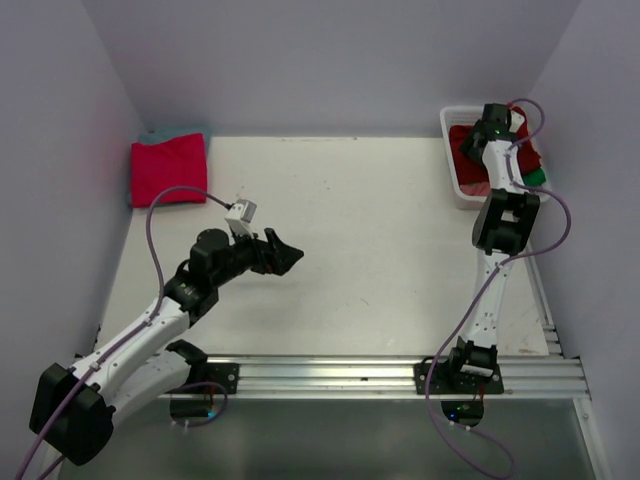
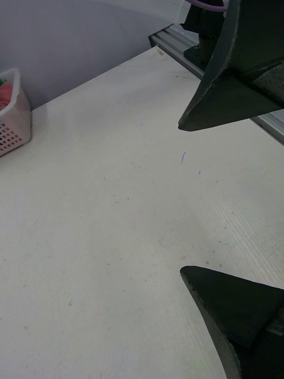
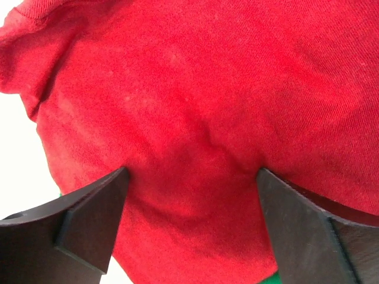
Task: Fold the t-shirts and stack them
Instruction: Grab crumpled tshirt from bin with the right arm
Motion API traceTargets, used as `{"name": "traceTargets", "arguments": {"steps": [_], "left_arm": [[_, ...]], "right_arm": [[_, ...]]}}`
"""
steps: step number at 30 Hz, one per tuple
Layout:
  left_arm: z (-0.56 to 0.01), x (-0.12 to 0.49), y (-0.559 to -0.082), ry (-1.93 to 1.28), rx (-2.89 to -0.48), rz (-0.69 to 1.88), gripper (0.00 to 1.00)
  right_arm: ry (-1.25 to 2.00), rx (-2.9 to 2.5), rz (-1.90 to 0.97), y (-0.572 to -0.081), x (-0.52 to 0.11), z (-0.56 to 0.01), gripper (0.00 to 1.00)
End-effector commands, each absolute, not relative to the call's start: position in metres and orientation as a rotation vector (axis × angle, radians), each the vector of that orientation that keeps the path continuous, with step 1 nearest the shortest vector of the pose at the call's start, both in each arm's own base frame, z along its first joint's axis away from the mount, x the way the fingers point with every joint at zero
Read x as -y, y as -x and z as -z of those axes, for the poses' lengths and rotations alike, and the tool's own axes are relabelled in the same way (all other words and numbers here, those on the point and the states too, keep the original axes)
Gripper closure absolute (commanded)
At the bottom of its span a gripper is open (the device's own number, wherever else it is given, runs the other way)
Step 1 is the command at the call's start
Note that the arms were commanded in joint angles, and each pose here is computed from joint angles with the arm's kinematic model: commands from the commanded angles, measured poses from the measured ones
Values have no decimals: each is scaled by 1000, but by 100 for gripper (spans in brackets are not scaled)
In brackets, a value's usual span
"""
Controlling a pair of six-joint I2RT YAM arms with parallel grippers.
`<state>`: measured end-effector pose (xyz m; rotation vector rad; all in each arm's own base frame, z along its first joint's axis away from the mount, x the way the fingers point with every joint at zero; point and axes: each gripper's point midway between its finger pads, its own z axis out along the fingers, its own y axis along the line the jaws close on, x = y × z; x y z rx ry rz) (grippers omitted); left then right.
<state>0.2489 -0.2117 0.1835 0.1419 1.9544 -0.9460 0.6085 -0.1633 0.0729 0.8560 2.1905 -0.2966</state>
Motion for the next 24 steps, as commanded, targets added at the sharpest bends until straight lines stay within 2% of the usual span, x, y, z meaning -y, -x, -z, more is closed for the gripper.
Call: {"name": "traceTargets", "arguments": {"steps": [1, 2, 3, 5, 6, 7, 8, 10, 11, 12, 19, 20, 22, 23, 24], "left_arm": [[-185, 222, -248, -147, -1971, 1007, 0], [-185, 225, -249, -146, -1980, 1016, 0], [-185, 225, -250, -144, -1981, 1020, 0], [-187, 227, -250, -138, -1980, 1036, 0], [-188, 228, -251, -137, -1978, 1042, 0], [-187, 229, -250, -136, -1981, 1046, 0], [-188, 229, -250, -132, -1979, 1050, 0], [-187, 229, -250, -129, -1979, 1050, 0], [-186, 229, -250, -129, -1980, 1050, 0], [-185, 228, -250, -129, -1980, 1049, 0], [-183, 226, -247, -133, -1967, 1044, 0], [-179, 225, -246, -130, -1972, 1040, 0], [-178, 224, -245, -128, -1966, 1039, 0], [-177, 223, -245, -129, -1966, 1036, 0], [-177, 223, -245, -129, -1964, 1037, 0]], "right_arm": [[-851, -2141, 298, -624, 171, -67, 9], [-852, -2149, 285, -624, 169, -64, 13], [-850, -2159, 277, -624, 167, -59, 28], [-874, -2172, 262, -621, 165, -53, 45], [-883, -2171, 258, -620, 163, -53, 50], [-888, -2186, 237, -618, 160, -47, 51], [-888, -2191, 222, -618, 157, -46, 60], [-906, -2196, 209, -615, 156, -48, 86], [-909, -2196, 207, -615, 154, -48, 96], [-916, -2194, 208, -613, 154, -50, 100], [-811, -2061, -21, -623, 128, -102, 100], [-809, -2075, -52, -613, 121, -93, 100], [-740, -1939, -176, -621, 108, -146, 100], [-738, -1938, -199, -614, 102, -142, 100], [-694, -1882, -264, -611, 93, -174, 100]]}}
